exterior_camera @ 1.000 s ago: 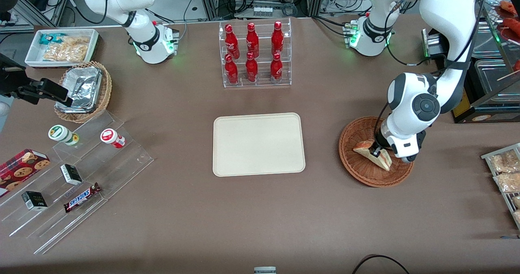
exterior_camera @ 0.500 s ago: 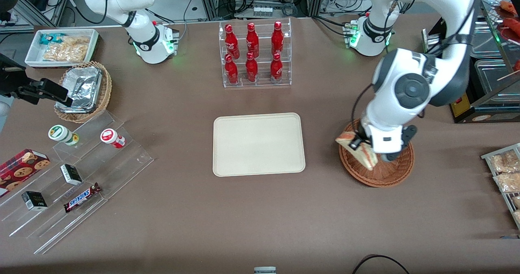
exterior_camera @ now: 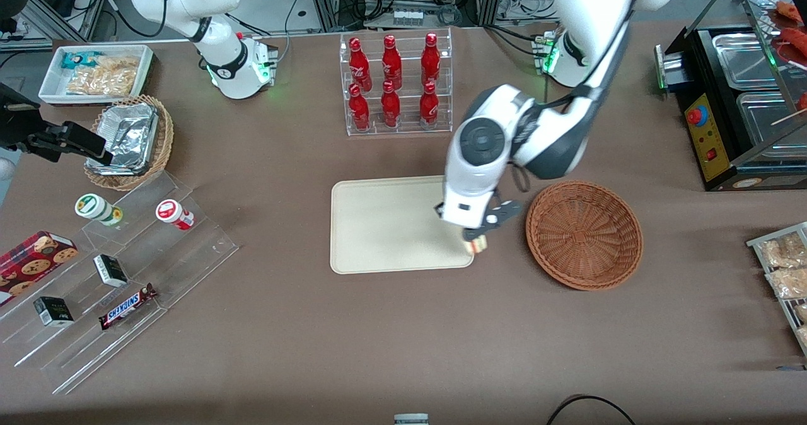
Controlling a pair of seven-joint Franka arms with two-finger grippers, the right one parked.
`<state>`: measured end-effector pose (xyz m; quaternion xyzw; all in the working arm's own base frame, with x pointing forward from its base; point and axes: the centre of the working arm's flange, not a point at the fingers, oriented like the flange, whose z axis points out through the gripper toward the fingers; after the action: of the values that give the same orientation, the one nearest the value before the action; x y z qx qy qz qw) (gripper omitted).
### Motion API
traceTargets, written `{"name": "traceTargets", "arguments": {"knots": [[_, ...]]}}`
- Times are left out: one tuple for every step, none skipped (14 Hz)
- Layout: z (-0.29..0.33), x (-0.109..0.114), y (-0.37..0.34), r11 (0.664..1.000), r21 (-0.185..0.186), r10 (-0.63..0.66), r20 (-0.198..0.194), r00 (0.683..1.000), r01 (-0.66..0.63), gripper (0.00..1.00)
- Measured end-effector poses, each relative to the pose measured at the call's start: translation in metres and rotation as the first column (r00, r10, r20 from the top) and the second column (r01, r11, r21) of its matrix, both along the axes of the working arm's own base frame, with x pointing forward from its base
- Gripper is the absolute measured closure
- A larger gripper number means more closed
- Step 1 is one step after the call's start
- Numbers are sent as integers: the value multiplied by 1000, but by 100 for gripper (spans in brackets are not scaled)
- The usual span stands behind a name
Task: Place sandwich from basket to tray
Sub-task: 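Carry the sandwich with the left gripper over the cream tray, then lower the sandwich onto the tray and open the left gripper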
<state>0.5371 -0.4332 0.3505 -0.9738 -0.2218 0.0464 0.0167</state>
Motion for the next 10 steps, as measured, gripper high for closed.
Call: {"name": "traceTargets", "arguments": {"knots": [[-12, -8, -18, 999, -1, -48, -8, 999, 48, 85], [-23, -15, -34, 996, -7, -94, -7, 996, 94, 85], [-31, -22, -47, 989, -17, -148, 1, 989, 148, 85], [-39, -28, -58, 979, -27, -200, 12, 980, 200, 85], [-48, -34, -69, 970, -37, -240, 27, 970, 241, 85], [-58, -40, -80, 961, -43, -272, 46, 961, 274, 85], [-69, -46, -89, 954, -44, -295, 62, 953, 298, 85], [-81, -51, -96, 947, -38, -316, 70, 946, 319, 85], [-93, -56, -101, 942, -29, -333, 66, 941, 335, 85], [-103, -61, -105, 937, -21, -347, 62, 936, 348, 85]]}}
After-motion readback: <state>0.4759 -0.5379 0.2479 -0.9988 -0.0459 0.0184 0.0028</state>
